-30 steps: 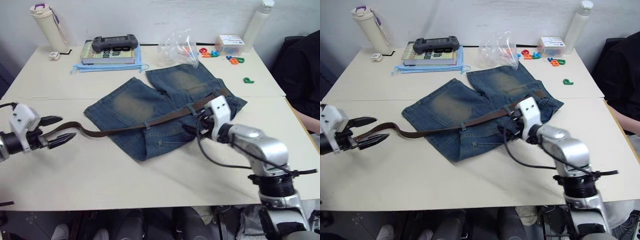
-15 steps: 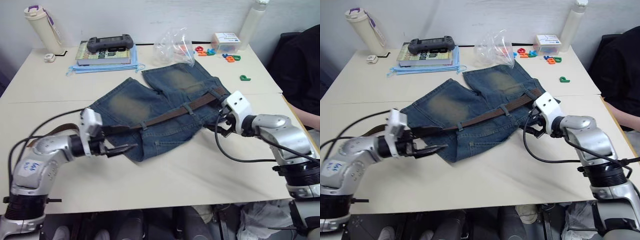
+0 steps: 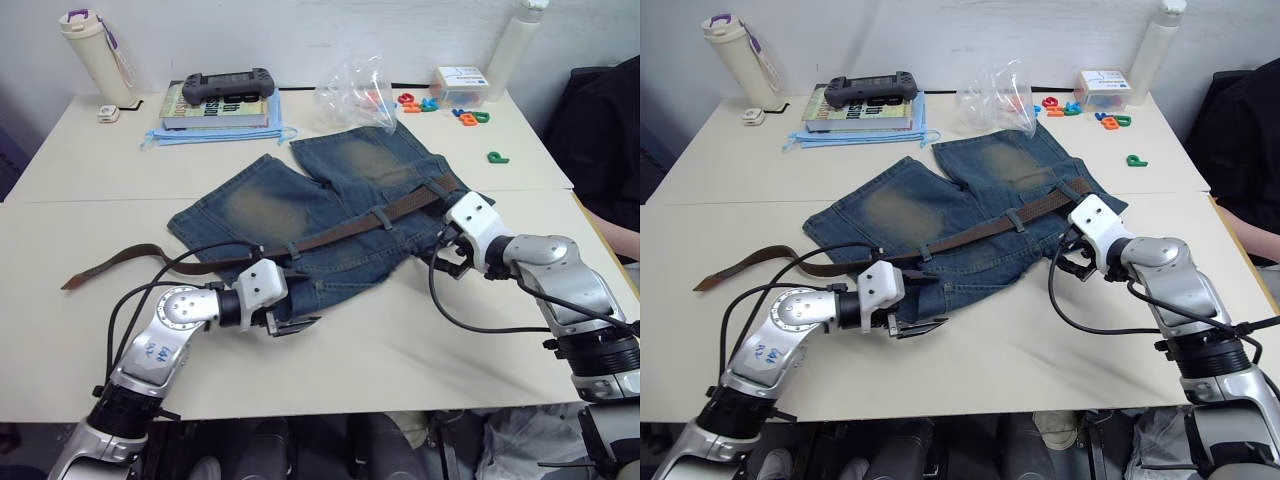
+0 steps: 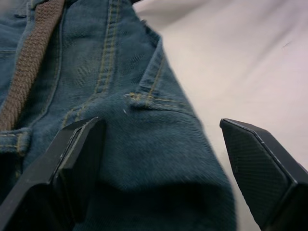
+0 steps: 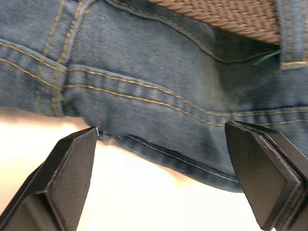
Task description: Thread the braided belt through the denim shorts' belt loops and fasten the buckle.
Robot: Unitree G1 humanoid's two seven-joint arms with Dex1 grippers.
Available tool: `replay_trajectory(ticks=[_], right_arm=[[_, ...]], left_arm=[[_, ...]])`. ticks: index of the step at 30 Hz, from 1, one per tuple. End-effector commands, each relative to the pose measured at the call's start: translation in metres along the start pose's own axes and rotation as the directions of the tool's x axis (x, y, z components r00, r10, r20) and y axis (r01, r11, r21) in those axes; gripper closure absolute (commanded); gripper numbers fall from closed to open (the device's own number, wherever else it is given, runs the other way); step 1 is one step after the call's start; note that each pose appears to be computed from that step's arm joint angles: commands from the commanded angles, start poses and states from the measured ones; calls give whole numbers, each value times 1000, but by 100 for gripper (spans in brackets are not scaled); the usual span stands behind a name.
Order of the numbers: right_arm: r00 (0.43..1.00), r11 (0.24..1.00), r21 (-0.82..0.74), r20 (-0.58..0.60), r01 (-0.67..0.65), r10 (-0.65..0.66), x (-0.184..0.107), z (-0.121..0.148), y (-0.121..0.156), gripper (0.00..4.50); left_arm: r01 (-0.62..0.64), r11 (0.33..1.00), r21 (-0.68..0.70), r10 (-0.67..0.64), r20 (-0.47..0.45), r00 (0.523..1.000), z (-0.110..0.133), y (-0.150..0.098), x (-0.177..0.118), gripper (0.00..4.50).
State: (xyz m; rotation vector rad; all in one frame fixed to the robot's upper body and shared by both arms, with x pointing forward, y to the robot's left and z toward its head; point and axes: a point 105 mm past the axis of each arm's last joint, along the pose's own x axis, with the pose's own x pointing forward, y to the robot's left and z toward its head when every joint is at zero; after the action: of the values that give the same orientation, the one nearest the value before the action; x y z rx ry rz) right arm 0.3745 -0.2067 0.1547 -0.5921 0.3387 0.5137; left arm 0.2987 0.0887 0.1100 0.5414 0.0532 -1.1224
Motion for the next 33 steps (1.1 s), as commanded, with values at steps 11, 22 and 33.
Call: replay_trajectory(ticks=[11,22,33], right_arm=[[994,999,32,100,44,-47,-15,32,5,0],[991,998,2,117,-62,62,-22,30,36,0],[985,993,38,138,-108,101,-20,36,43,0]], left_arm=[[-23,951,310,79,-169,982,-33,34,-34,384],[-6,885,465,188,-346,919,-76,84,-100,447],[-26,824,566,297,-393,871,-88,110,-127,447]])
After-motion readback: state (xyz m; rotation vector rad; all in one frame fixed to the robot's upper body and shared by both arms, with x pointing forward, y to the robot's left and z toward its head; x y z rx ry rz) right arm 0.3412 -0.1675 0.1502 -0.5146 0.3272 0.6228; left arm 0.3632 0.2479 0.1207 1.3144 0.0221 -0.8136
